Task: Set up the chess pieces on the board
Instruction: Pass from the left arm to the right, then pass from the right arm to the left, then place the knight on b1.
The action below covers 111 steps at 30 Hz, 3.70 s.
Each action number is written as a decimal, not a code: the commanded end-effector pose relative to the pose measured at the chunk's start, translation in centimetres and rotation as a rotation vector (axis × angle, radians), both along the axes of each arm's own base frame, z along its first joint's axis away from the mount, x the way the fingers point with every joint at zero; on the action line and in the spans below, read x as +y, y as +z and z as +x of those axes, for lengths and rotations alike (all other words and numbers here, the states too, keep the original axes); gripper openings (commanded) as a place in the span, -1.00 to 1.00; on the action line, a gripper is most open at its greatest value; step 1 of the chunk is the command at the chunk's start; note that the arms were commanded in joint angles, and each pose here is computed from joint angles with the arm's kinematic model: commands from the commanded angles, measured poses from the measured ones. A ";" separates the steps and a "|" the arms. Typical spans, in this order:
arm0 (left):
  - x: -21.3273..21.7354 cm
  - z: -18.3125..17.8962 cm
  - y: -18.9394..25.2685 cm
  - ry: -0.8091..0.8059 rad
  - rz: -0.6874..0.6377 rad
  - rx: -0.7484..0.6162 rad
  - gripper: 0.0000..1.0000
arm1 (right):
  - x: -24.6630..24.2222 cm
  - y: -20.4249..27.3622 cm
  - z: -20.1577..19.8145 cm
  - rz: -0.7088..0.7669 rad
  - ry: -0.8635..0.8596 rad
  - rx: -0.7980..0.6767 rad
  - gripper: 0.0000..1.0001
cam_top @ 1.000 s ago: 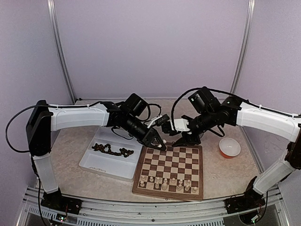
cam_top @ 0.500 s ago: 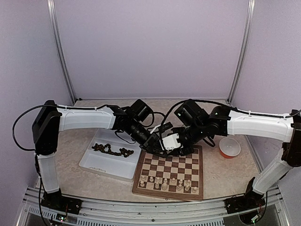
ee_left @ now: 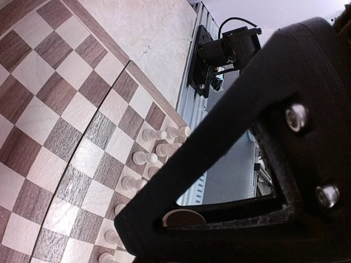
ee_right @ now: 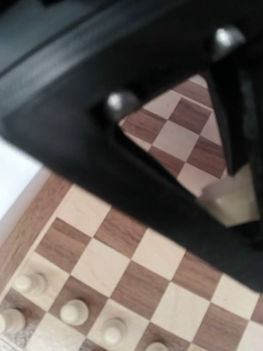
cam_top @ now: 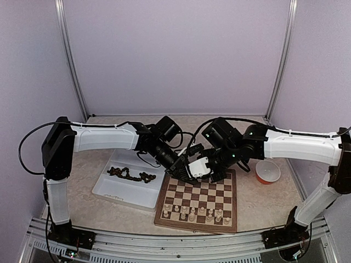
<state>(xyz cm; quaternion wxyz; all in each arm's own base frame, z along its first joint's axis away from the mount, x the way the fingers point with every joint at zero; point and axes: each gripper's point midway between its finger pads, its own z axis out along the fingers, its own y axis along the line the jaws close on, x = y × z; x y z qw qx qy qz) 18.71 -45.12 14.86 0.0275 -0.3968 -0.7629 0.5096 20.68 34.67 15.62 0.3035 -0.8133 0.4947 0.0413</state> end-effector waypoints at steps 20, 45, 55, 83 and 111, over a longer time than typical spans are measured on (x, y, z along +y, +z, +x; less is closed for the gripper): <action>11.3 12.2 20.3 1.093 0.026 -1.160 0.97 | -2.2 9.3 1.0 0.599 -0.068 0.637 -0.98; -3.1 3.4 16.3 0.341 -0.465 -0.812 -0.31 | -3.4 12.5 1.6 0.744 -0.008 0.900 -0.95; -3.2 3.7 15.0 0.351 -0.420 -0.804 -0.58 | -3.5 12.5 1.5 0.744 -0.005 0.899 -0.95; -2.5 3.6 15.8 0.368 -0.383 -0.837 -0.55 | -3.4 11.7 1.8 0.733 -0.013 0.899 -0.91; 6.3 -8.3 1.5 0.229 0.251 -0.637 -0.99 | -7.4 7.5 6.7 0.623 -0.270 0.651 -0.08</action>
